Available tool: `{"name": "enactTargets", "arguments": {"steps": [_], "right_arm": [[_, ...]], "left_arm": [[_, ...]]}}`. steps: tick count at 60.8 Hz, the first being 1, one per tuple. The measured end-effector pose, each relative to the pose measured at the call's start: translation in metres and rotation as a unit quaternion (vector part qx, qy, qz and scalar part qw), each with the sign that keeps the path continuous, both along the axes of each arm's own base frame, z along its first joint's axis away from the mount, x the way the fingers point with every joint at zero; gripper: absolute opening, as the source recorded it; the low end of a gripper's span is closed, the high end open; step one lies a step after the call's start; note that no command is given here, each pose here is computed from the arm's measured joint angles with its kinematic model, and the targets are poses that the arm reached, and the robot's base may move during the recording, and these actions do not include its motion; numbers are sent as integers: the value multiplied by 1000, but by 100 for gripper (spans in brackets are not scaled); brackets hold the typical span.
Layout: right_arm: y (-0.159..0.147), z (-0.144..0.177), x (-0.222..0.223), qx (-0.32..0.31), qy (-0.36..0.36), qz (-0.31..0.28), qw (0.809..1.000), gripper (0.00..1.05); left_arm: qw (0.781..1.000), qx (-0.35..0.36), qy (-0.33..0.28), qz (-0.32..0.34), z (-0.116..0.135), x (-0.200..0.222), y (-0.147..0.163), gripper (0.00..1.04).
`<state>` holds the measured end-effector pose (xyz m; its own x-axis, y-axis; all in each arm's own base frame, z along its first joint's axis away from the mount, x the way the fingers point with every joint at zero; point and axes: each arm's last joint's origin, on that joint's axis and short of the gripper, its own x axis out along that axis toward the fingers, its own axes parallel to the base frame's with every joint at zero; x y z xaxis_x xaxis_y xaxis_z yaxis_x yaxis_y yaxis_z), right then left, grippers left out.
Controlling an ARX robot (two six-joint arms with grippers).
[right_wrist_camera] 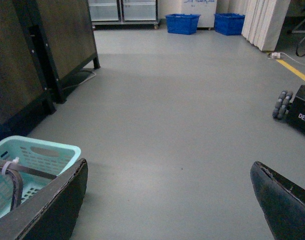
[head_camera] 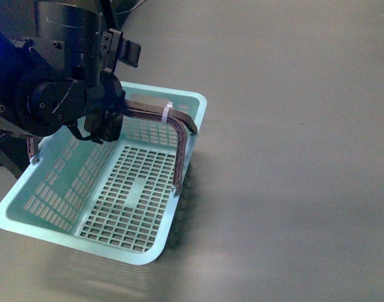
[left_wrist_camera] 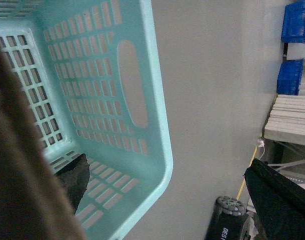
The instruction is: Pick mango and avocado into basket
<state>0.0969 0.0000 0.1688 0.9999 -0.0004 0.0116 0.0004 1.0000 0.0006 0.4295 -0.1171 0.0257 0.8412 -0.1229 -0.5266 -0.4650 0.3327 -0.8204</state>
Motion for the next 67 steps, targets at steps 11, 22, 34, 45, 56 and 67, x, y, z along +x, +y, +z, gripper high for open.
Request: {"name": "enactTargets", "arguments": {"steps": [11, 22, 34, 45, 56, 67], "right_arm": [[0, 0, 0, 0, 0, 0, 1000, 96], [0, 0, 0, 0, 0, 0, 1000, 96], [0, 0, 0, 0, 0, 0, 1000, 96], [0, 0, 0, 0, 0, 0, 1000, 96], [0, 0, 0, 0, 0, 0, 1000, 96], [0, 0, 0, 0, 0, 0, 1000, 96]], "left_arm": [[1000, -18, -12, 18, 0, -1, 0, 58], [999, -22, 1, 26, -2, -17, 3, 30], [999, -30, 6, 26, 15, -39, 3, 15], [998, -56, -5, 27, 64, -68, 6, 15], [996, -82, -26, 32, 127, -113, 16, 15], [989, -85, -108, 59, 209, -177, 36, 15]]}}
